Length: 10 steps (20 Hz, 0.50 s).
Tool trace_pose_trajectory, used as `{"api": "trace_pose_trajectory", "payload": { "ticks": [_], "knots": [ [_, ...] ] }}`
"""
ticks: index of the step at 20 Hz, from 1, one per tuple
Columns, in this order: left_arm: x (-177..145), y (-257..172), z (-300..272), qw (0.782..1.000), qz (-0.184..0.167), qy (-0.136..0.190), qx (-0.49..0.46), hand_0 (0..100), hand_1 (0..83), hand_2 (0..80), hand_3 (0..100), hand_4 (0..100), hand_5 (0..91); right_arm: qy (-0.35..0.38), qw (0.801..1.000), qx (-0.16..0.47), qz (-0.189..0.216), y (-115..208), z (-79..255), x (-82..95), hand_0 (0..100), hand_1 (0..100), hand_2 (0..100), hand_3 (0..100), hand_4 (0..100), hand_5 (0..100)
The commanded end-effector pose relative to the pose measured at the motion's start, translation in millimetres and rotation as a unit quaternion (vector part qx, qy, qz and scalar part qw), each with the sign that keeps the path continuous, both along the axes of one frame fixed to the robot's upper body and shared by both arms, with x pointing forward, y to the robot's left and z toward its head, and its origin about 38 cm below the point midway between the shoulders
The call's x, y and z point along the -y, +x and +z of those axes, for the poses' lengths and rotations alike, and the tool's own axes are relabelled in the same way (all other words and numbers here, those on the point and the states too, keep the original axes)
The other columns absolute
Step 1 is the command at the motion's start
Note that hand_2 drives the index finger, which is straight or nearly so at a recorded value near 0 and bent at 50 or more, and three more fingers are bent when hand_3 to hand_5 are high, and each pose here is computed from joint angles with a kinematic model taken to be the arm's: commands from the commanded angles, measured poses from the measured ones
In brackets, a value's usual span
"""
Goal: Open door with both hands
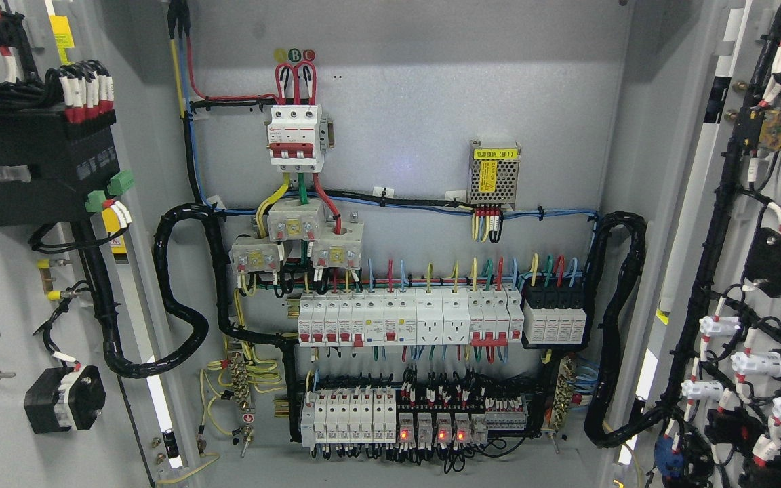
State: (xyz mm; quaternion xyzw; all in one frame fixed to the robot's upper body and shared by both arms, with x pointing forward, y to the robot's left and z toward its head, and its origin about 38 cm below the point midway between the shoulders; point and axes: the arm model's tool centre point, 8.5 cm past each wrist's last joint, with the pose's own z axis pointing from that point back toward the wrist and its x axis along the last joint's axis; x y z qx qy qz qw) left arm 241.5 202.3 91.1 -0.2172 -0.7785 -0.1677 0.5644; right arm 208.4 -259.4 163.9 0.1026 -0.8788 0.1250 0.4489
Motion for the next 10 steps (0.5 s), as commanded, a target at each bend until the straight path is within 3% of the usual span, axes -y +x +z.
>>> {"api": "trace_pose_trajectory", "payload": {
  "ticks": [1,10],
  "knots": [
    [-24,2,75,0.989,0.028,0.008,0.147,12,55.6,0.0,0,0,0.0,-0.013,0.999,0.037,-0.008,10,20,10.0,0,50,4,0,0,0],
    [-55,-9,76,0.984,0.078,0.027,0.158,12,55.6,0.0,0,0,0.0,-0.021,0.999,0.049,-0.003,20,29,13.2,0,50,4,0,0,0]
  ]
}}
